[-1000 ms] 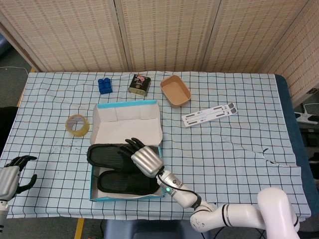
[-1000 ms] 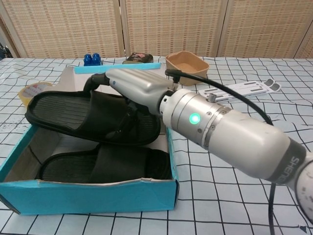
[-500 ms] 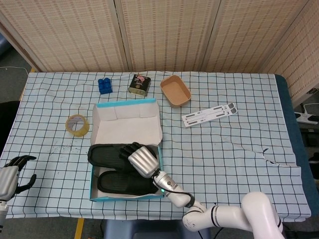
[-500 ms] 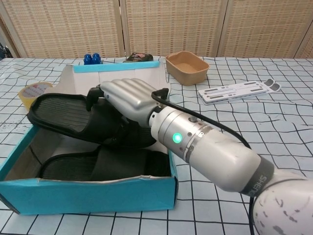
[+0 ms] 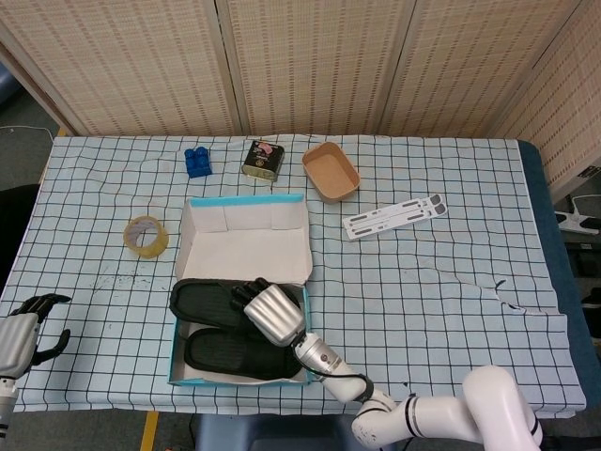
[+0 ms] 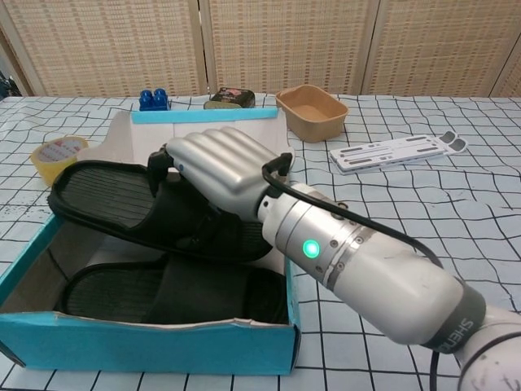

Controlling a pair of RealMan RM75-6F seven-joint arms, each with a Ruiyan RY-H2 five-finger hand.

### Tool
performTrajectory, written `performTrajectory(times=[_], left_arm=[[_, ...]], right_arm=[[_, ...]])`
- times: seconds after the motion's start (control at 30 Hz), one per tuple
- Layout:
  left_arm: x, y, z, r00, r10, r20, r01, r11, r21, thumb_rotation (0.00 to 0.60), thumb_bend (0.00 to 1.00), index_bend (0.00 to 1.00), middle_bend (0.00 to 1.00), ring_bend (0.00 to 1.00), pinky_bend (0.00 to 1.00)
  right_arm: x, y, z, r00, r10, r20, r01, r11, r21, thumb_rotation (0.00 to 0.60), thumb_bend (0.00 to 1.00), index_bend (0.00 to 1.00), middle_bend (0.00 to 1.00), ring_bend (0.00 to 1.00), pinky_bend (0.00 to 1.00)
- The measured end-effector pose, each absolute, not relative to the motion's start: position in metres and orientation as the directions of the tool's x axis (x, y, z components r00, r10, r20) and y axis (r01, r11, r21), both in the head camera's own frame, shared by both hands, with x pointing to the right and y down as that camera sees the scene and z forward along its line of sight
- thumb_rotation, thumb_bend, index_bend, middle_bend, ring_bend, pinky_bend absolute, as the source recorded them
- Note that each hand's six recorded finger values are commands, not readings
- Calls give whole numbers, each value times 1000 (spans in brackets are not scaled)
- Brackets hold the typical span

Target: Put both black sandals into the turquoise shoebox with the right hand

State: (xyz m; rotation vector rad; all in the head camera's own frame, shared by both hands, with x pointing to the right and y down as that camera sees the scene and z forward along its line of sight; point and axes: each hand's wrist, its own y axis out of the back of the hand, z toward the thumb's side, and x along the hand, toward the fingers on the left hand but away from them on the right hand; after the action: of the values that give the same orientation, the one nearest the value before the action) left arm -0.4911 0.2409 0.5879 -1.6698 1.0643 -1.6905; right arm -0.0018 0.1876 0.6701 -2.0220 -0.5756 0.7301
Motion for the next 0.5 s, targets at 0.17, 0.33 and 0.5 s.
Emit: performTrajectory(times=[0.17, 0.33, 0.5], left_arm=[[-491, 241, 588, -94, -820, 565, -153, -549, -822, 600, 403, 260, 232, 190, 359], [-491, 241, 589, -94, -818, 567, -151, -551, -821, 600, 403, 260, 230, 190, 358], [-491, 242, 589, -96, -818, 568, -151, -552, -820, 600, 402, 260, 228, 190, 358]], right_arm=[[-2, 193, 665, 724, 625, -292, 117, -529, -841, 600, 99, 829, 702, 590, 623], [2, 204, 666, 734, 586, -343, 56, -555, -830, 600, 99, 832, 712, 598, 632], [13, 216, 686, 716, 531, -453, -73, -588, -805, 600, 102, 832, 711, 598, 632]])
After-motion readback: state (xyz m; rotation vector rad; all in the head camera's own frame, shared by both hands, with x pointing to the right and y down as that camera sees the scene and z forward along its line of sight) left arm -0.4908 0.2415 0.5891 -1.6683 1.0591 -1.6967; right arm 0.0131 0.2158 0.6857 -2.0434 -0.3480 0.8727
